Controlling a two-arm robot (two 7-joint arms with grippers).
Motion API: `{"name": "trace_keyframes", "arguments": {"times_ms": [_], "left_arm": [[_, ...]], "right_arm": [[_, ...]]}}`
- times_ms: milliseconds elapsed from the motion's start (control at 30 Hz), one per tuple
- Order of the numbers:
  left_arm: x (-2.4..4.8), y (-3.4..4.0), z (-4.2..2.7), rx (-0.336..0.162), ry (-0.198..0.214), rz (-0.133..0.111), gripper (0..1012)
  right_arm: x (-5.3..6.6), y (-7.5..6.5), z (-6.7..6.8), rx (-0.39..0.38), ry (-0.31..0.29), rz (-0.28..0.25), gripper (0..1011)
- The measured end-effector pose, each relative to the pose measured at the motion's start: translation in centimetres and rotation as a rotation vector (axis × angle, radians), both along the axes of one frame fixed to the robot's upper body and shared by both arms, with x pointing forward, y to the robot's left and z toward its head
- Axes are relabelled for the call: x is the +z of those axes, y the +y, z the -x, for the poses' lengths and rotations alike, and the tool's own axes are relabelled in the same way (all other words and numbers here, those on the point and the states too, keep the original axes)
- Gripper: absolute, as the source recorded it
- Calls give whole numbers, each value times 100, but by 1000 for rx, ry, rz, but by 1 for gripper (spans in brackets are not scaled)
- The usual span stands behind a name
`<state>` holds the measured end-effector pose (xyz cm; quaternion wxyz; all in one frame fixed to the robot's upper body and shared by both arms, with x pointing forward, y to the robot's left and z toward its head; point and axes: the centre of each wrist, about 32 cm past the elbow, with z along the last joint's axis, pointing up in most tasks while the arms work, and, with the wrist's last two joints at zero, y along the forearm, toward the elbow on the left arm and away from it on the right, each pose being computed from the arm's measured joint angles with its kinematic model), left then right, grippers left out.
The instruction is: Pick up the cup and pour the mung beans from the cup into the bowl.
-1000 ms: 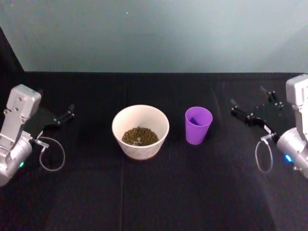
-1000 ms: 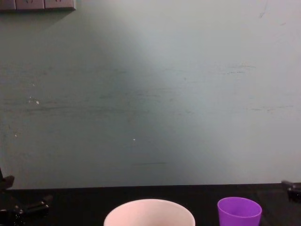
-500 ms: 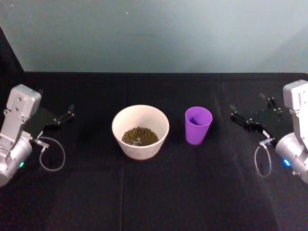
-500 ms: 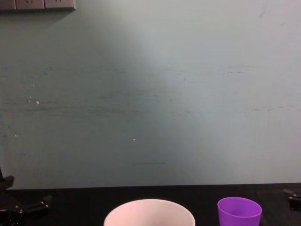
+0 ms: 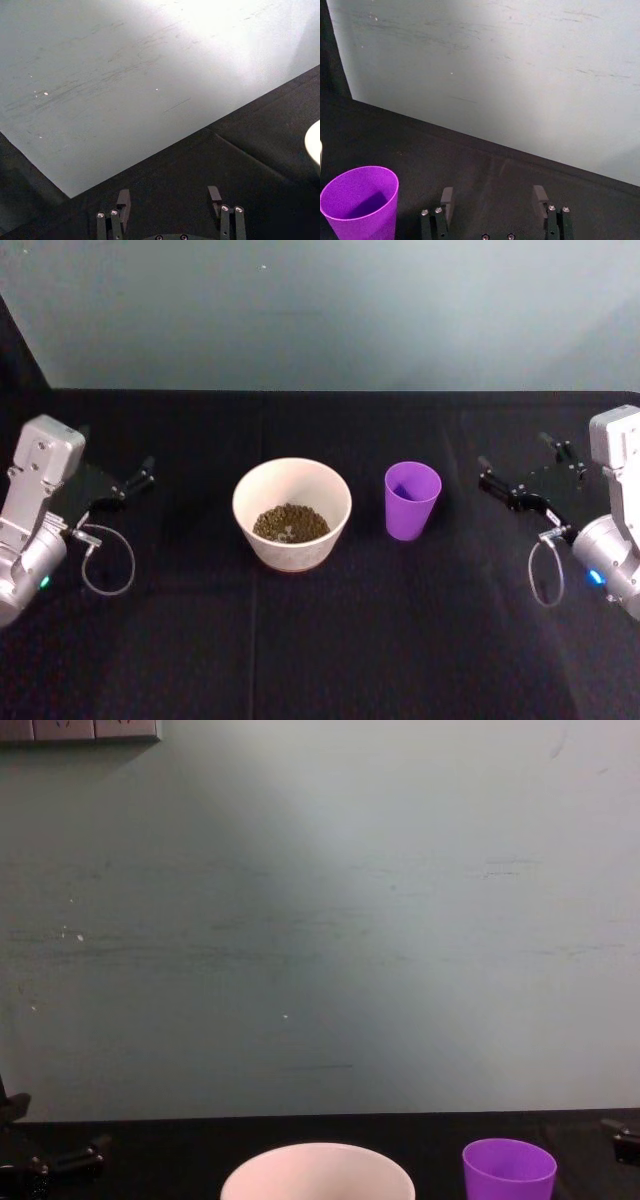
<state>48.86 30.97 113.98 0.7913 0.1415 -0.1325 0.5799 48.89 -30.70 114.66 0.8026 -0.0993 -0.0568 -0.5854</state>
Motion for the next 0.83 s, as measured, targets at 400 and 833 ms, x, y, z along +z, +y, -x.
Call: {"name": "trace_keyframes", "arguments": {"times_ms": [400,833], "left_arm": [[0,0,0,0,0,0,1000],[0,0,0,0,0,0,1000]], "right_arm": [[2,0,-1,1,-2,-1,1002],[2,0,-1,3,-2,-2,1003]]}}
